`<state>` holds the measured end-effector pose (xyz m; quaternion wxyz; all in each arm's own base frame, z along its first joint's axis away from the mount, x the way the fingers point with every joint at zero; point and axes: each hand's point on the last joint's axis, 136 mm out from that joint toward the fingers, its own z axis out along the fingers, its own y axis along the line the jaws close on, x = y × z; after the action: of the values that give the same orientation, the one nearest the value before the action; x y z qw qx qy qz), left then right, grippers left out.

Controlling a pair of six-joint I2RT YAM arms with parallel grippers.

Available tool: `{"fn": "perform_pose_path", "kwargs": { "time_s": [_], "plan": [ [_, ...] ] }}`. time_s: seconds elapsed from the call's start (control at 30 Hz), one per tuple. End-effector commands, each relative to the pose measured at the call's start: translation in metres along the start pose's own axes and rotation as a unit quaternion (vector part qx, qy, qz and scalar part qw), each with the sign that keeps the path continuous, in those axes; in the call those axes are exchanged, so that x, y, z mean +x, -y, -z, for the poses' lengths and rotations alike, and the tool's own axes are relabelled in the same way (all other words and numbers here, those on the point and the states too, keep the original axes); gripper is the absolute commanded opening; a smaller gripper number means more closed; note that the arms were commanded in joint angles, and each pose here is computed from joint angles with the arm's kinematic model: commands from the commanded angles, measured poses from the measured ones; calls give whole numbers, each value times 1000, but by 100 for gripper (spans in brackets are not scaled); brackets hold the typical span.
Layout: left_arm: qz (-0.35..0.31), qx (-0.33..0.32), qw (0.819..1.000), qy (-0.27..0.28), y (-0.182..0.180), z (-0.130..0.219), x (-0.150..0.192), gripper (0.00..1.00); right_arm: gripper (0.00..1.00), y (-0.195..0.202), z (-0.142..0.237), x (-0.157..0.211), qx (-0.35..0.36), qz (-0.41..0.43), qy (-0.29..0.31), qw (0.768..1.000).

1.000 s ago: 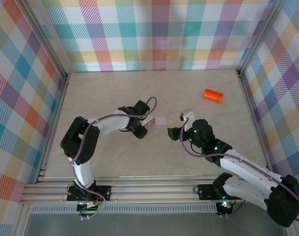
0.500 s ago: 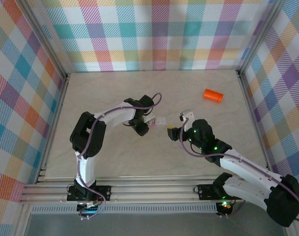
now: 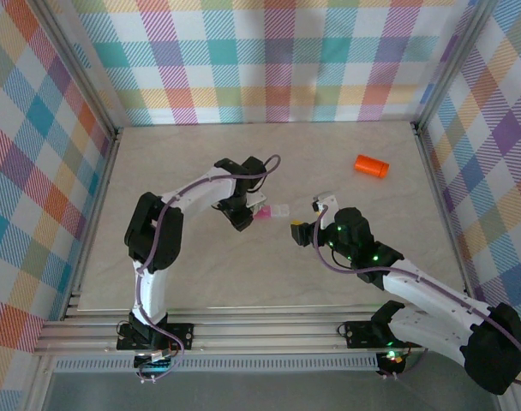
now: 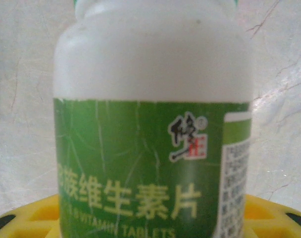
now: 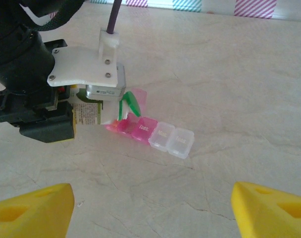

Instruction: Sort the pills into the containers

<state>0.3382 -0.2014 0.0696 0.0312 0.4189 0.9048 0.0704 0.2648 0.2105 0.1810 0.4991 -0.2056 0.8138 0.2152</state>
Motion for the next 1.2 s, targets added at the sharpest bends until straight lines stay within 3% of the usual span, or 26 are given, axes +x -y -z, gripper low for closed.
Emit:
{"fn": "perform_pose_path", "kwargs": {
  "time_s": [0.0,0.2,0.4,0.63,0.9,1.17],
  "plan": [
    [-12,-2,999,-31,-3,-2,6,0,82,-3,1,-8,-9,1,10,1000],
    [-24,-5,999,-41,-1,-2,2,0,82,-4,1,-7,-11,1,8,1000],
    [-52,-63,994,-74,-13,-6,9,0,82,-5,1,-8,-13,0,7,1000],
    [-90,-69,990,-84,5,-5,-1,0,82,-7,2,-9,-18,-2,6,1000],
    [-124,-121,979,-107,-5,5,3,0,82,-8,6,-12,-21,-4,14,1000],
    [-131,-150,975,-98,-7,18,-9,0,83,-10,8,-13,-29,-7,16,999]
  ]
}}
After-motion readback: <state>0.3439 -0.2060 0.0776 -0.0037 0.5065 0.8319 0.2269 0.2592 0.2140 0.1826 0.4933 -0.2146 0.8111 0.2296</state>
